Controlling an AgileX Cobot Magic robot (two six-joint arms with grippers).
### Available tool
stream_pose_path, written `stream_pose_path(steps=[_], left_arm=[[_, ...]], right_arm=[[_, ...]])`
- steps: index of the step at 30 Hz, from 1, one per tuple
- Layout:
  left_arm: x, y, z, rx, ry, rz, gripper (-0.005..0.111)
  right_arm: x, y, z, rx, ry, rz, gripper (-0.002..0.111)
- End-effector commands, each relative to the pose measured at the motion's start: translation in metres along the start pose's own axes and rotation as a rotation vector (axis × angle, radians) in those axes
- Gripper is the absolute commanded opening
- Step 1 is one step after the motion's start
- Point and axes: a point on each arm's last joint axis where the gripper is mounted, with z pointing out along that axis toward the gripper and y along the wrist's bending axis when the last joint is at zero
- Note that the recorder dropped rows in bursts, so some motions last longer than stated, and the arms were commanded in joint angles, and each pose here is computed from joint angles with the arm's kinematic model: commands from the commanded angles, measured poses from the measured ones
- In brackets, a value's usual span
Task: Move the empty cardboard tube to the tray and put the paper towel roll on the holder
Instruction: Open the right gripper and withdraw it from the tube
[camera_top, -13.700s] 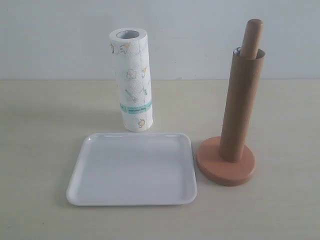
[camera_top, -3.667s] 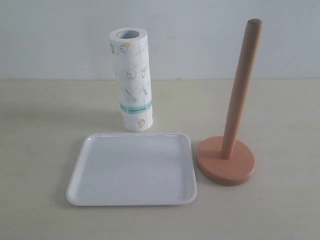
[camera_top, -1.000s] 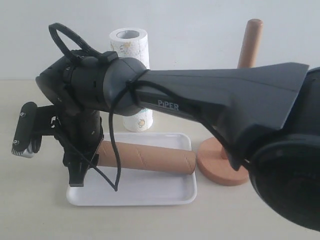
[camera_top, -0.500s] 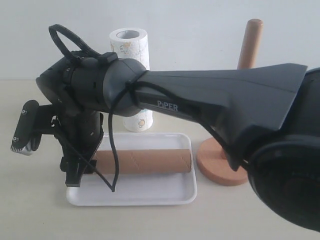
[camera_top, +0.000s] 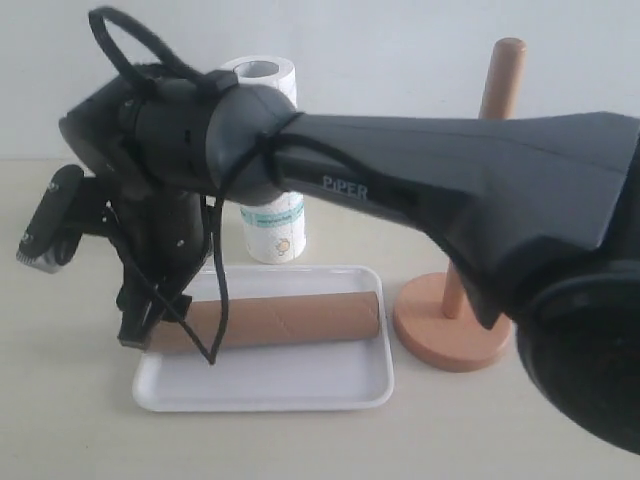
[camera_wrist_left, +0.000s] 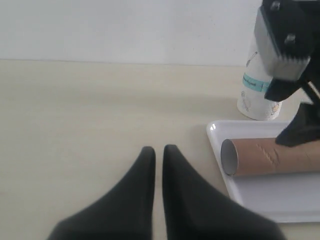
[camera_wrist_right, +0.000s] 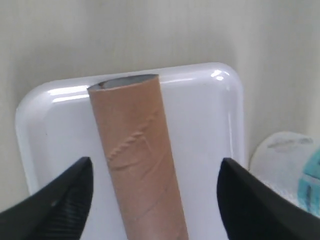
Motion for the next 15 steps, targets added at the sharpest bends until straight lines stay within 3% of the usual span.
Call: stream_pose_path(steps=[1, 5, 6, 15], left_arm=[[0.001, 0.000, 0.000, 0.002, -0.001, -0.007, 0.005], [0.001, 0.000, 0.000, 0.002, -0.001, -0.007, 0.005], [0.001, 0.000, 0.000, 0.002, -0.001, -0.007, 0.005], [0.001, 0.000, 0.000, 0.002, -0.001, -0.007, 0.005]], right_arm=[[0.000, -0.012, -0.048, 0.022, -0.014, 0.102, 0.041], [0.002, -0.015, -0.077, 0.017, -0.040, 0.126, 0.004], [0.002, -0.015, -0.083, 0.020, -0.047, 0.128, 0.000], [0.011, -0.025, -0.148, 0.074, -0.160, 0.205, 0.000]])
